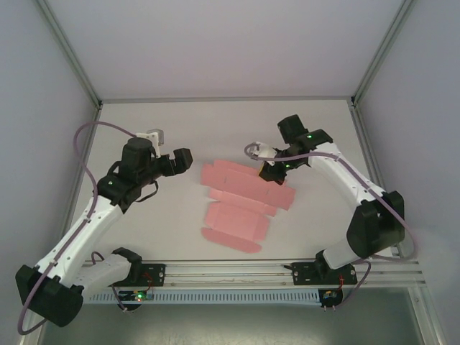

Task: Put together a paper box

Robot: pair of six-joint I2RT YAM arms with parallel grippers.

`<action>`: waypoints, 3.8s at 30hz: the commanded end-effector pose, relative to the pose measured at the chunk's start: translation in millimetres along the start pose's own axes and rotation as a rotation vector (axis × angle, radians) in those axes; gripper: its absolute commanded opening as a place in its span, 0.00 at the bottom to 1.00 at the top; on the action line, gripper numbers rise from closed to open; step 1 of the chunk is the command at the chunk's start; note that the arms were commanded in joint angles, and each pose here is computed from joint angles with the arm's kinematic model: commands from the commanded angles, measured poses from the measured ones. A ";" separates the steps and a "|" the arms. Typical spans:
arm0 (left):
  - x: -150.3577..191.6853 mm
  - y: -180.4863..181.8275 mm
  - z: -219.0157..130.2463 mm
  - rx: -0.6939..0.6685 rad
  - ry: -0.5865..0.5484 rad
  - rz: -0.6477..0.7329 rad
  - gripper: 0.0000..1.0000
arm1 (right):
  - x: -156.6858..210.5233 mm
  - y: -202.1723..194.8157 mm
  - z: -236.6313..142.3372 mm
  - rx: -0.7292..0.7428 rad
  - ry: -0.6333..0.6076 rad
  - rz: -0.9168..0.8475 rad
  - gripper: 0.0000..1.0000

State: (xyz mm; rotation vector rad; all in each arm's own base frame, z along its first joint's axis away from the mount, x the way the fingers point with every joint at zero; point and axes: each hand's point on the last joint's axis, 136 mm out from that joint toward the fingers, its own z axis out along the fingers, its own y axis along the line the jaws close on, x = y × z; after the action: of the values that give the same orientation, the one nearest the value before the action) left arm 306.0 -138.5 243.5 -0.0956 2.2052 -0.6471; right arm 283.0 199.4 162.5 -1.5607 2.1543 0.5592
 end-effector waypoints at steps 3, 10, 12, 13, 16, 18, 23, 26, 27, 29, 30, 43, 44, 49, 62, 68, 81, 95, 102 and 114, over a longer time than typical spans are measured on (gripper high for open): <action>-3.2 1.2 14.9 -0.017 0.007 0.025 1.00 | -10.0 -37.9 16.6 0.205 0.055 -0.275 0.00; 4.5 13.7 35.2 -0.067 0.057 0.042 1.00 | -16.1 -47.6 40.0 0.252 0.003 -0.344 0.00; 4.0 20.9 38.5 -0.104 0.063 0.036 1.00 | -15.4 -48.1 44.9 0.245 -0.001 -0.354 0.00; 4.7 25.1 39.4 -0.125 0.073 0.026 1.00 | -15.0 -48.2 47.6 0.243 0.000 -0.361 0.00; 4.4 27.2 43.5 -0.138 0.089 0.017 1.00 | -10.7 -52.0 56.0 0.278 0.007 -0.414 0.00; 5.7 25.3 47.8 -0.123 0.096 0.020 1.00 | -9.6 -59.5 61.1 0.343 0.008 -0.444 0.00; 7.8 28.5 54.7 -0.133 0.108 0.025 1.00 | 1.3 -82.2 74.9 0.527 0.081 -0.558 0.00; 9.7 35.5 59.2 -0.166 0.119 0.025 1.00 | 5.1 -90.3 81.1 0.625 0.118 -0.616 0.00; 10.5 38.2 60.8 -0.177 0.122 0.022 1.00 | 2.8 -91.3 80.6 0.659 0.104 -0.632 0.00; 11.8 42.4 64.4 -0.189 0.131 0.017 1.00 | -6.5 -89.8 76.1 0.710 0.044 -0.641 0.00; 12.3 44.6 66.4 -0.196 0.136 0.011 1.00 | -10.3 -87.2 73.7 0.713 0.019 -0.642 0.00; 4.9 39.8 111.2 0.000 0.180 -0.103 1.00 | -31.3 -62.2 60.6 0.707 -0.082 -0.676 0.00; 3.9 37.0 111.9 0.020 0.172 -0.098 1.00 | -30.8 -61.5 62.0 0.704 -0.078 -0.681 0.00; 13.0 29.9 114.3 0.078 0.207 -0.048 1.00 | -35.6 -60.8 62.2 0.718 -0.100 -0.684 0.00; 68.2 23.0 137.7 0.139 0.365 0.009 1.00 | -37.9 -54.9 61.3 0.687 -0.130 -0.652 0.00; 78.6 6.5 142.0 0.161 0.397 0.044 1.00 | -36.0 -52.0 67.0 0.673 -0.122 -0.647 0.00; 62.6 -19.3 156.9 0.113 0.242 -0.083 1.00 | -41.3 -33.8 73.4 0.622 -0.176 -0.619 0.00; 57.5 -14.8 119.3 0.094 0.184 -0.042 1.00 | -35.0 -41.7 42.5 0.677 -0.200 -0.552 0.00; 48.8 -10.3 58.1 0.159 0.123 0.057 1.00 | -23.1 -29.4 28.3 0.538 -0.238 -0.494 0.00; 78.9 -14.7 66.9 0.495 0.187 -0.055 0.89 | -24.6 -36.1 19.4 0.467 -0.310 -0.389 0.00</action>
State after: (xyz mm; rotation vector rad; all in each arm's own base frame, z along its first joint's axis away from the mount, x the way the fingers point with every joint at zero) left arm 299.2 -180.7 133.4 0.0378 2.2935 -1.0807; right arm 323.6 211.3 142.7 -1.4928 1.5679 0.0731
